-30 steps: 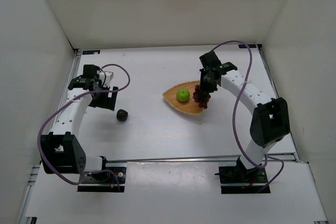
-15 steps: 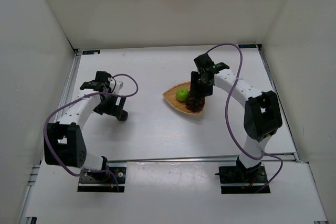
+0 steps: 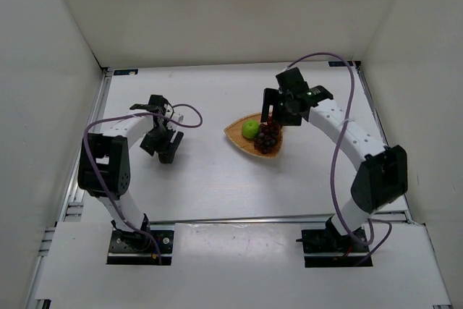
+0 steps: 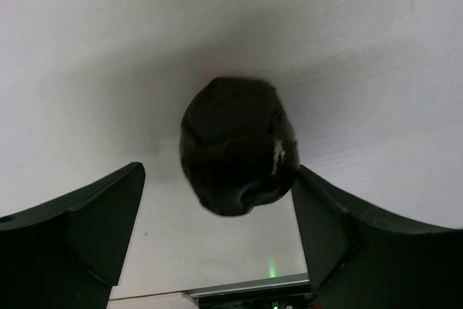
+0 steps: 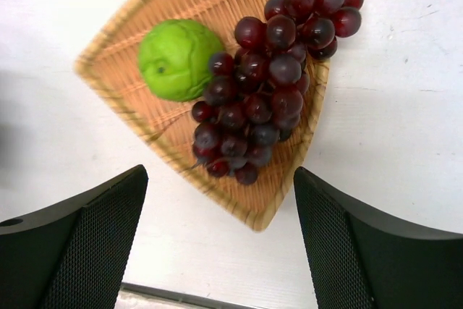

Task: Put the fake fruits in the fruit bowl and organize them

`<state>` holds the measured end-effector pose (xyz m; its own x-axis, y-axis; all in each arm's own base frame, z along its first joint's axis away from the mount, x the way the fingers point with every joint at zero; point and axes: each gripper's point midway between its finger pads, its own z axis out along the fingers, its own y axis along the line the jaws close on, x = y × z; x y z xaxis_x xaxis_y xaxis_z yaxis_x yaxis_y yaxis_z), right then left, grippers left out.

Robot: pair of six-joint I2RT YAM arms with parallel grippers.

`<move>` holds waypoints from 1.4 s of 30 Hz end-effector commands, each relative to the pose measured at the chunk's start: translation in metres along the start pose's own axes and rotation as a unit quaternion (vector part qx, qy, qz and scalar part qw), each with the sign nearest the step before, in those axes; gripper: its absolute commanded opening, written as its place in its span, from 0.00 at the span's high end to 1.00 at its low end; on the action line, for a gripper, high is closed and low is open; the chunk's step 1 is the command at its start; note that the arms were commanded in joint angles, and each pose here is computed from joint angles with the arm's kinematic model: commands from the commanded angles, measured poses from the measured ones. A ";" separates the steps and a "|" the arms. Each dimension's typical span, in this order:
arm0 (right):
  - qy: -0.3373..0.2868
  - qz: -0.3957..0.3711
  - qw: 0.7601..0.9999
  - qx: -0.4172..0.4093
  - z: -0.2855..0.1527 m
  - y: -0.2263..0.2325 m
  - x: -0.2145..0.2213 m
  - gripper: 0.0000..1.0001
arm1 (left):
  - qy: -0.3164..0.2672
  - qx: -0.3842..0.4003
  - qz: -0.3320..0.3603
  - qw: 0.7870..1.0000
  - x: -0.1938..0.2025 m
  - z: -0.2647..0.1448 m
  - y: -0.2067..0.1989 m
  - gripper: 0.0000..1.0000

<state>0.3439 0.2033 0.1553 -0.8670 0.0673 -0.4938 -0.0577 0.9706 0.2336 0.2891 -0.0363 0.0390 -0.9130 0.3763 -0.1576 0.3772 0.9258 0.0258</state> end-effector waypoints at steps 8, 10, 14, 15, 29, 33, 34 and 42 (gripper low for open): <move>-0.071 0.031 0.997 -0.015 -0.060 -0.008 -0.006 0.14 | -0.022 0.025 0.040 0.999 -0.027 0.003 -0.011 0.64; -0.085 0.037 0.996 -0.014 -0.069 -0.014 -0.009 0.14 | -0.028 0.025 0.046 0.998 -0.032 0.000 -0.014 0.76; -0.100 0.063 0.993 -0.006 -0.082 -0.029 -0.007 0.14 | -0.062 0.007 0.087 0.994 -0.061 -0.028 -0.031 0.77; -0.105 0.072 0.992 -0.001 -0.085 -0.037 -0.009 0.14 | -0.076 0.010 0.111 0.991 -0.072 -0.035 -0.047 0.77; -0.134 0.130 0.982 0.031 -0.108 -0.089 0.015 0.14 | -0.161 0.096 0.224 0.957 -0.211 -0.040 -0.193 0.74; -0.139 0.139 0.980 0.042 -0.114 -0.102 0.020 0.14 | -0.154 0.099 0.233 0.955 -0.210 -0.031 -0.204 0.74; -0.143 0.139 0.979 0.040 -0.116 -0.102 0.020 0.14 | -0.154 0.100 0.237 0.954 -0.209 -0.032 -0.208 0.72; -0.139 0.142 0.979 0.044 -0.114 -0.107 0.021 0.11 | -0.143 0.088 0.258 0.952 -0.192 -0.036 -0.217 0.00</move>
<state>0.2773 0.0767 0.2139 -0.6741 0.3900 -0.6273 0.2218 0.9169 0.3317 0.3853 -0.3033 0.0617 -0.5647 0.7345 -0.3762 0.7959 0.6053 -0.0130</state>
